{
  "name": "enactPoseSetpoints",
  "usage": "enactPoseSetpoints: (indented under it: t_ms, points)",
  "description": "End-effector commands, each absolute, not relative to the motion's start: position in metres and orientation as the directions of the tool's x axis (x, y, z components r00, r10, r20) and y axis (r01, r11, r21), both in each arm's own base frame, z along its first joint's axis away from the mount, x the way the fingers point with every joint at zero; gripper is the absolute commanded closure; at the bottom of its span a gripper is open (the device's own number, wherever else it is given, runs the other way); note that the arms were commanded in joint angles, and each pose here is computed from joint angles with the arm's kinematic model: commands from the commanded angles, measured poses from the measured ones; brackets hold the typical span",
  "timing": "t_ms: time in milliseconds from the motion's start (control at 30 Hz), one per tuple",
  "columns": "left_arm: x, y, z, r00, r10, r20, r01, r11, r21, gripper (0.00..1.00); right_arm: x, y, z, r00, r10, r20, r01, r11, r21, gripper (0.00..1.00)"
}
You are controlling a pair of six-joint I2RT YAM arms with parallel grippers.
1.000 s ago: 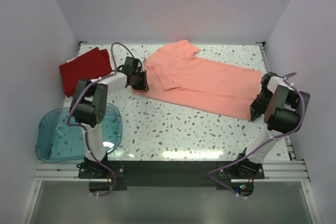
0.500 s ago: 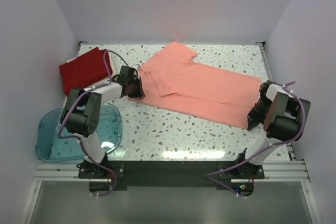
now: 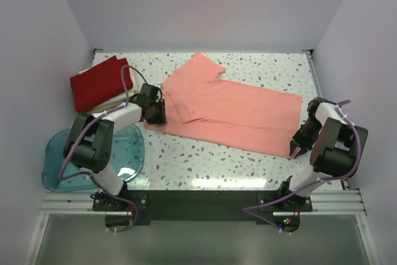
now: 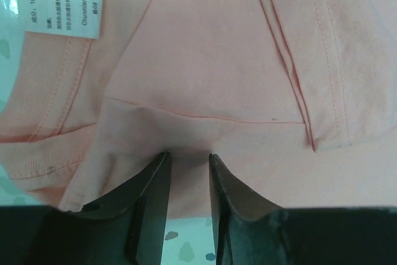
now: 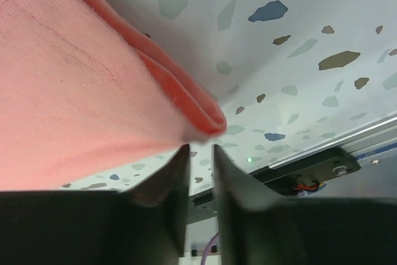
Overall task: Fold and stack the t-shirts
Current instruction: Fold the tshirt
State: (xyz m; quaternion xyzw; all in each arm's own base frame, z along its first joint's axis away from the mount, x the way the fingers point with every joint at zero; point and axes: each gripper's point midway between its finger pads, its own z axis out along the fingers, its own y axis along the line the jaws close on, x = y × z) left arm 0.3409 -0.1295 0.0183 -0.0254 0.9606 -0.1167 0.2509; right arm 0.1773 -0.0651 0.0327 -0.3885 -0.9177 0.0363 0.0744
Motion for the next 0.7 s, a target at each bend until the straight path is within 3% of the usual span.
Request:
enactPoseSetpoints:
  t_ms: [0,67,167,400,667]
  points:
    - [0.341,-0.132,0.041,-0.871,-0.064,-0.487,0.032,0.982,-0.187,0.64,0.178,-0.063,0.048,-0.698,0.709,0.101,0.702,0.705,-0.097,0.70]
    - [0.347,-0.148,0.057,-0.856,-0.062,-0.513,0.069,0.970,-0.233,0.59,0.186,-0.065,0.057,-0.703,0.708,0.067,0.704,0.706,-0.074,0.56]
    - [0.354,-0.172,0.074,-0.839,-0.047,-0.542,0.124,0.953,-0.275,0.55,0.198,-0.065,0.071,-0.709,0.705,0.015,0.704,0.709,-0.028,0.47]
    - [0.340,-0.230,0.062,-0.857,0.036,-0.514,0.246,0.905,-0.347,0.55,0.221,-0.067,0.083,-0.706,0.704,-0.078,0.704,0.710,0.033,0.45]
    - [0.342,-0.238,0.038,-0.874,0.079,-0.479,0.242,0.927,-0.288,0.58,0.223,-0.056,0.078,-0.711,0.701,-0.063,0.697,0.713,0.069,0.47]
